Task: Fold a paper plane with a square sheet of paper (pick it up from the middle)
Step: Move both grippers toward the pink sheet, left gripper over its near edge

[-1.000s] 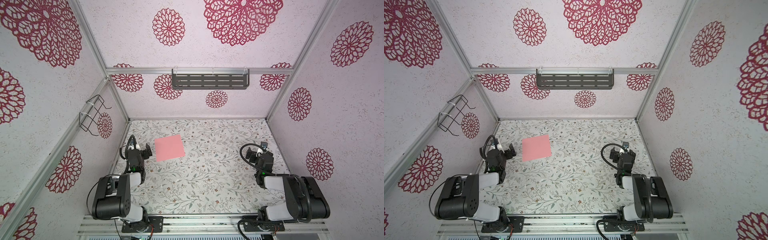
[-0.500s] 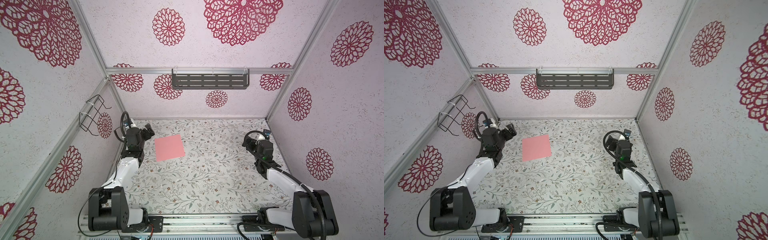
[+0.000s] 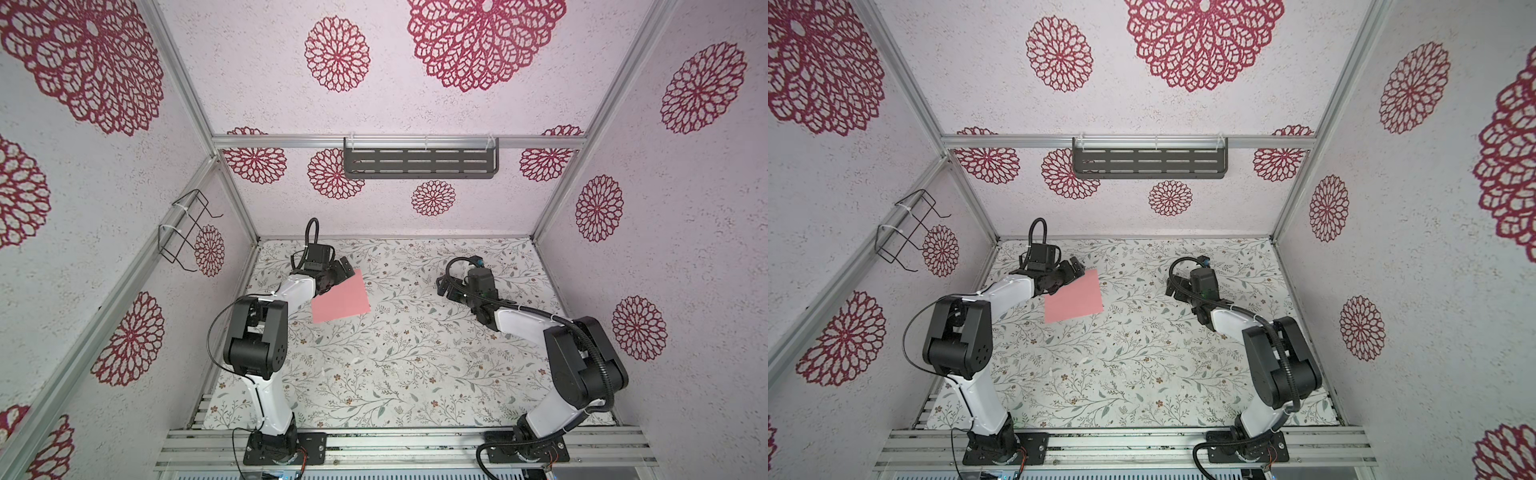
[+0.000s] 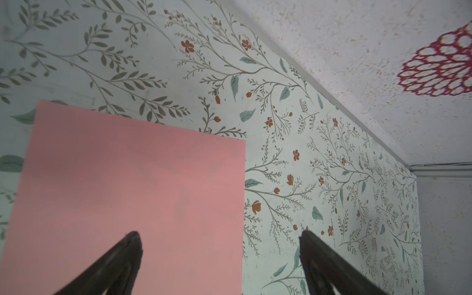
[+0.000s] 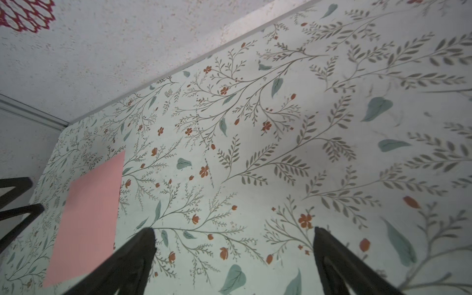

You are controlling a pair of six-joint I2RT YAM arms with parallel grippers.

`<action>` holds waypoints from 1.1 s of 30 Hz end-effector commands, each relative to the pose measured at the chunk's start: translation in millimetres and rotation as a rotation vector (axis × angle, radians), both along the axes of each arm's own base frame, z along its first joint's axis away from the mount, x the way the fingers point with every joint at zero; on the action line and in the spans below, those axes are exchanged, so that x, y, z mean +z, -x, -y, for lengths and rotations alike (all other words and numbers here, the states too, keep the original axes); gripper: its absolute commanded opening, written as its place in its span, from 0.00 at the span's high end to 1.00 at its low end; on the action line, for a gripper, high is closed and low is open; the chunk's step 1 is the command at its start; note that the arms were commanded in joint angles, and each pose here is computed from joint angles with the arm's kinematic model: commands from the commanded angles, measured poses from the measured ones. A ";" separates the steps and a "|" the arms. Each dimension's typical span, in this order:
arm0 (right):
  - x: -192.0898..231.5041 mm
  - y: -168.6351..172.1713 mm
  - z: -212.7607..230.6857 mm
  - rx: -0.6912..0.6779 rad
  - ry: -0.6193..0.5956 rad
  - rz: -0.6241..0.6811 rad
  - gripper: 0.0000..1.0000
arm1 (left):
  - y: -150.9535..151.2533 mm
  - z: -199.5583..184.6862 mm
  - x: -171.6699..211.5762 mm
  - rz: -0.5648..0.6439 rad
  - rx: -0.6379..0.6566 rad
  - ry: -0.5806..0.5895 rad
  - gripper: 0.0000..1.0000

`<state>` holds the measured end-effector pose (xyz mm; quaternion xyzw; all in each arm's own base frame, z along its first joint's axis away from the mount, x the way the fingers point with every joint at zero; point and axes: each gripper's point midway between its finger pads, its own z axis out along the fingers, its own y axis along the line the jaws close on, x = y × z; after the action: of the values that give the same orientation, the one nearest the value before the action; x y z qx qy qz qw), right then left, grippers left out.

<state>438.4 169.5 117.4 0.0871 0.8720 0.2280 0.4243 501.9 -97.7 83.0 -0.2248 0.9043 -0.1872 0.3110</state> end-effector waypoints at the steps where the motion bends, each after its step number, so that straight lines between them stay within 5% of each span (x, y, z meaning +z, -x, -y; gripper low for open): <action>1: 20.1 -7.6 -14.3 0.023 -0.053 0.026 0.01 | 8.8 3.2 -20.2 -0.103 0.020 0.022 0.00; 11: 12.2 -10.9 -28.3 0.046 -0.072 -0.006 0.01 | 38.9 19.3 -60.8 -0.260 -0.024 0.017 0.04; 18: 10.1 -10.1 -34.1 0.052 -0.083 -0.021 0.01 | 94.7 37.4 -85.8 -0.376 -0.089 0.003 0.04; 27: 1.8 8.1 -47.7 0.101 -0.105 -0.103 0.01 | 168.0 124.5 -60.6 -0.437 -0.322 0.156 0.03; 33: 7.3 35.8 -91.1 0.299 -0.237 -0.175 0.07 | 167.5 131.0 -16.2 -0.348 -0.347 0.201 0.04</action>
<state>418.7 232.0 110.0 0.0553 0.8859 0.3224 0.3288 330.5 -232.8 37.9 -0.1096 0.9554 -0.2630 0.0772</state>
